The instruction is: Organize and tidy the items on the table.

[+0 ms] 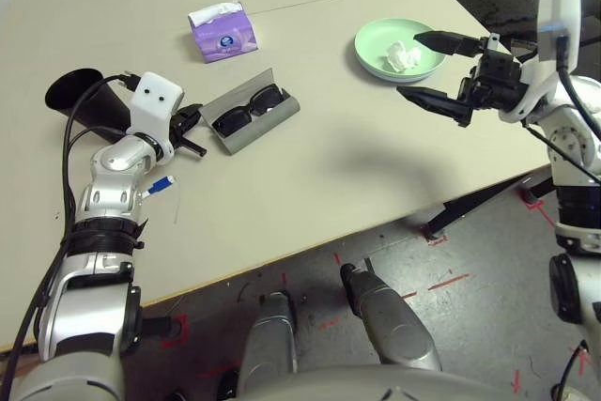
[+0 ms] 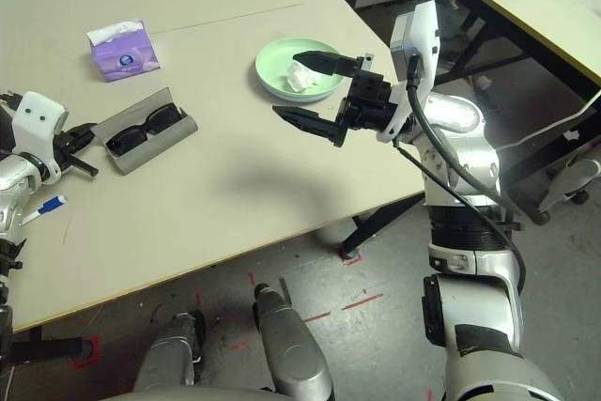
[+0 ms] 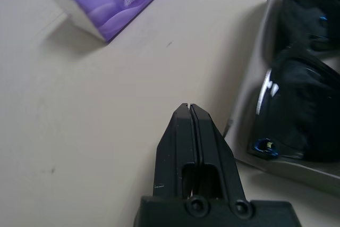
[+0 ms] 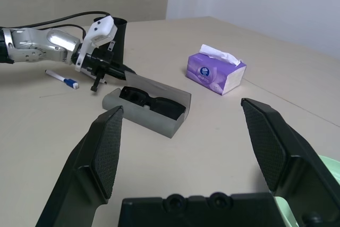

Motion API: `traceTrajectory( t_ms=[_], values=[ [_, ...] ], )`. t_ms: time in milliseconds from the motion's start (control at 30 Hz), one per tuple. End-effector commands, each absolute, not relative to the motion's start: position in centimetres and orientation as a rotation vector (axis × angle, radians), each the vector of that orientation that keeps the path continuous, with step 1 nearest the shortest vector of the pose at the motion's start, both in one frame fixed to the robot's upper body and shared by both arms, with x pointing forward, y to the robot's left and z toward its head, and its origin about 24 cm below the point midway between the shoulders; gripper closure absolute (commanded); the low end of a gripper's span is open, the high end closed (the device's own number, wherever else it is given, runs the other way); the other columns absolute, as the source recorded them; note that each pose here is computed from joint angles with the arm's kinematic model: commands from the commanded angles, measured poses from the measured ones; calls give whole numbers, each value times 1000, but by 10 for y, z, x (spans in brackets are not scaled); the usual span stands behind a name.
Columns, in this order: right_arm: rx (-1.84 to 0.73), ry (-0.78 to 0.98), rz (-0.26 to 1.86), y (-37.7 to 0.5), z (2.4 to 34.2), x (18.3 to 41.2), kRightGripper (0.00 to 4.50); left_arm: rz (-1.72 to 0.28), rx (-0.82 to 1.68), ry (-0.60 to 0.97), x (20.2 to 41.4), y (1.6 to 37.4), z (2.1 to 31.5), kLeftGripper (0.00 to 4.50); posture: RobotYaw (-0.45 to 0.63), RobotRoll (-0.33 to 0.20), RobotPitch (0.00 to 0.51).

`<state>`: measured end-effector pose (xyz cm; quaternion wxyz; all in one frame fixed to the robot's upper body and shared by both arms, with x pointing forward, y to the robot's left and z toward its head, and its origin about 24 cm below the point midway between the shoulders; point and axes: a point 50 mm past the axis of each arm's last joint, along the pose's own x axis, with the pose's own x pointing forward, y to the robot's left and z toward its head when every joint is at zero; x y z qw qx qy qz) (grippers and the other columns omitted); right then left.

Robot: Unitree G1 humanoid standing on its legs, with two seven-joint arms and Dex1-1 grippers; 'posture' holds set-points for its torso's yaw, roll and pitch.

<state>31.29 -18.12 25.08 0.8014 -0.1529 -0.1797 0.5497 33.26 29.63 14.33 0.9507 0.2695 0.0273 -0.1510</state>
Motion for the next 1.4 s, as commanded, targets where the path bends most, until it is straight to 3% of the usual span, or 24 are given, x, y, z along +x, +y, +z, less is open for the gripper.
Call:
traceTrajectory(
  t_ms=[33,700,900,1133,1400],
  values=[
    [-344,-411,1182,-183,257,309,0,-390,603,69,326,292,136,4445,-289,0,220],
    [-327,-410,1182,-184,258,308,0,-718,977,92,306,277,131,4445,-288,0,224],
    [-318,-400,1183,-184,256,308,0,-727,1033,94,306,280,132,4445,-287,0,226],
    [-310,-390,1189,-183,253,308,0,-606,892,33,311,290,152,4445,-275,0,228],
    [-313,-375,1206,-183,249,310,0,-426,444,-61,312,302,182,4445,-259,0,229]
  ],
)
